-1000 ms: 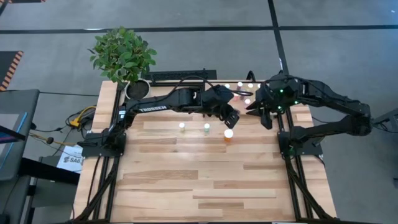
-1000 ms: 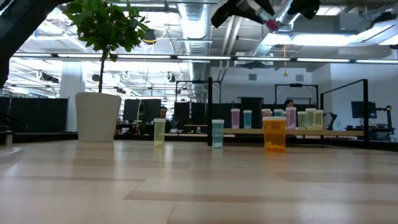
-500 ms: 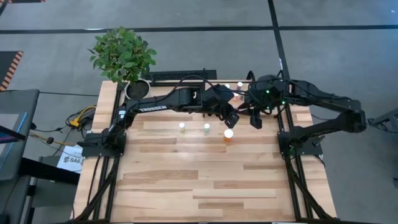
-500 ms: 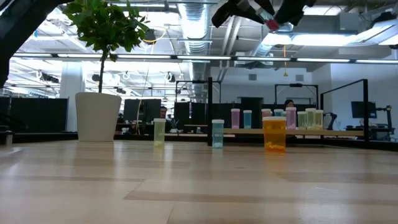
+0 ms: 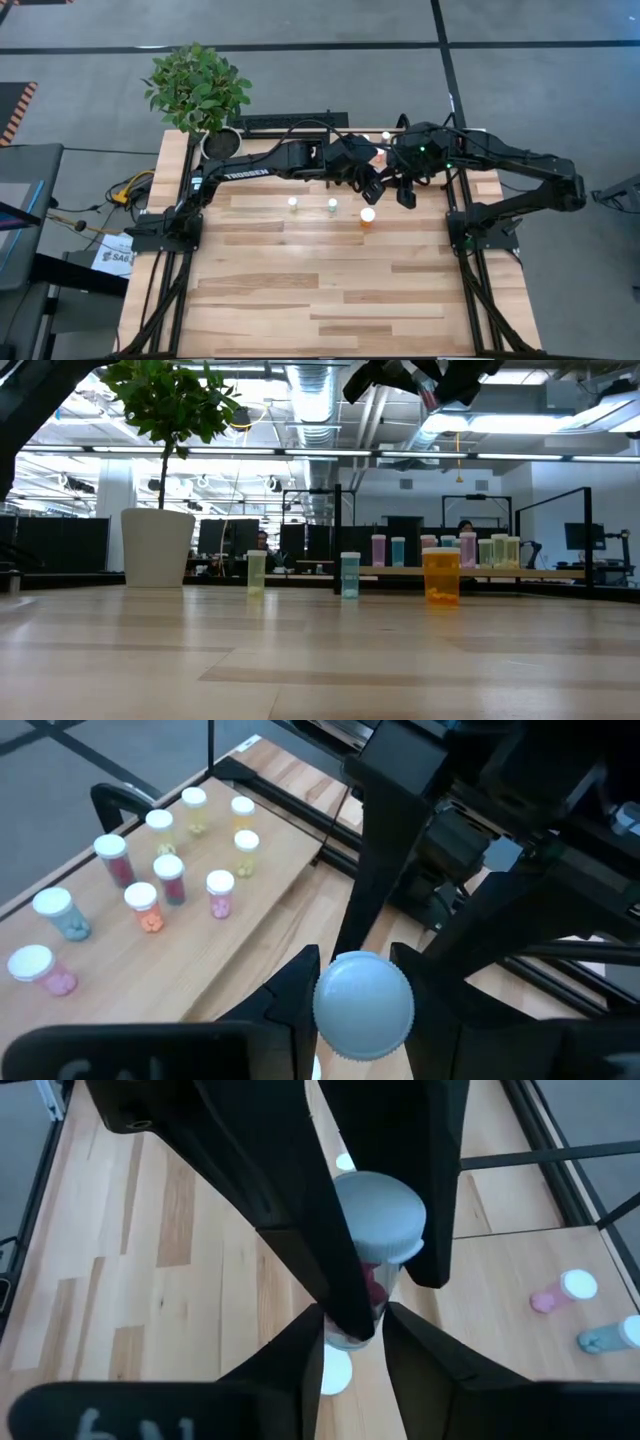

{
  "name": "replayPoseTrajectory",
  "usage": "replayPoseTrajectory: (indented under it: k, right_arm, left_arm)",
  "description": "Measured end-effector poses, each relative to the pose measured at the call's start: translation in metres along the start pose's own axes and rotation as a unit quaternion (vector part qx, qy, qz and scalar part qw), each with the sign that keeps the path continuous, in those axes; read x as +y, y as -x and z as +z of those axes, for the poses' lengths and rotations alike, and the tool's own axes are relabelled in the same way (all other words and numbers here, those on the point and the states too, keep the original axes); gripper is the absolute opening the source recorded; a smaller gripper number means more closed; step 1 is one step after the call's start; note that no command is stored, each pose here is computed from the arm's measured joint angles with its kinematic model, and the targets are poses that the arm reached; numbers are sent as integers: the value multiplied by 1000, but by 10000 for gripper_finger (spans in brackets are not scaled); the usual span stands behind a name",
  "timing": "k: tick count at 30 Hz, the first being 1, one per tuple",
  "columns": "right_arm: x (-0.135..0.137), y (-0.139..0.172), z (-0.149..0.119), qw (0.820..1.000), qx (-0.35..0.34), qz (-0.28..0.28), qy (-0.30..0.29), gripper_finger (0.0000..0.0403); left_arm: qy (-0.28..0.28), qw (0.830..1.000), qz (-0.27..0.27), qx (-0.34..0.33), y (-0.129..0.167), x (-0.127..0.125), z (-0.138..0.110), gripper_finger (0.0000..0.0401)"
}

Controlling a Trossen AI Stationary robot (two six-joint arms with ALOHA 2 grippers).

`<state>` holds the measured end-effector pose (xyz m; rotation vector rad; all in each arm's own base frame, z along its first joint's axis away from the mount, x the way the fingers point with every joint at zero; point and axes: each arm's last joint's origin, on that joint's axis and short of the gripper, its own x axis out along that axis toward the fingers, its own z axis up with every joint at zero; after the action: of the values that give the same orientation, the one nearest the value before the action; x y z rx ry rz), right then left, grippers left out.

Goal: Pick and place medicine bottles onto shelf by color
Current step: Put the blue pill bottle on the shelf

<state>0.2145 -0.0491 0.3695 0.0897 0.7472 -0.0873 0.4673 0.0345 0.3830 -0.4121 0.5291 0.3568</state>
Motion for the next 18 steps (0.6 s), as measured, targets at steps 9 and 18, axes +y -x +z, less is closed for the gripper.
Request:
replayPoseTrajectory:
  k: [9, 18]
  right_arm:
    - [1, 16, -7, 1000, 9, -15, -10, 124]
    - [-1, 48, 2, 999, 16, -29, -38, 147]
  left_arm:
    - [-1, 1000, -2, 5, 0, -1, -1, 93]
    - [0, 1000, 12, -5, 0, 0, 0, 93]
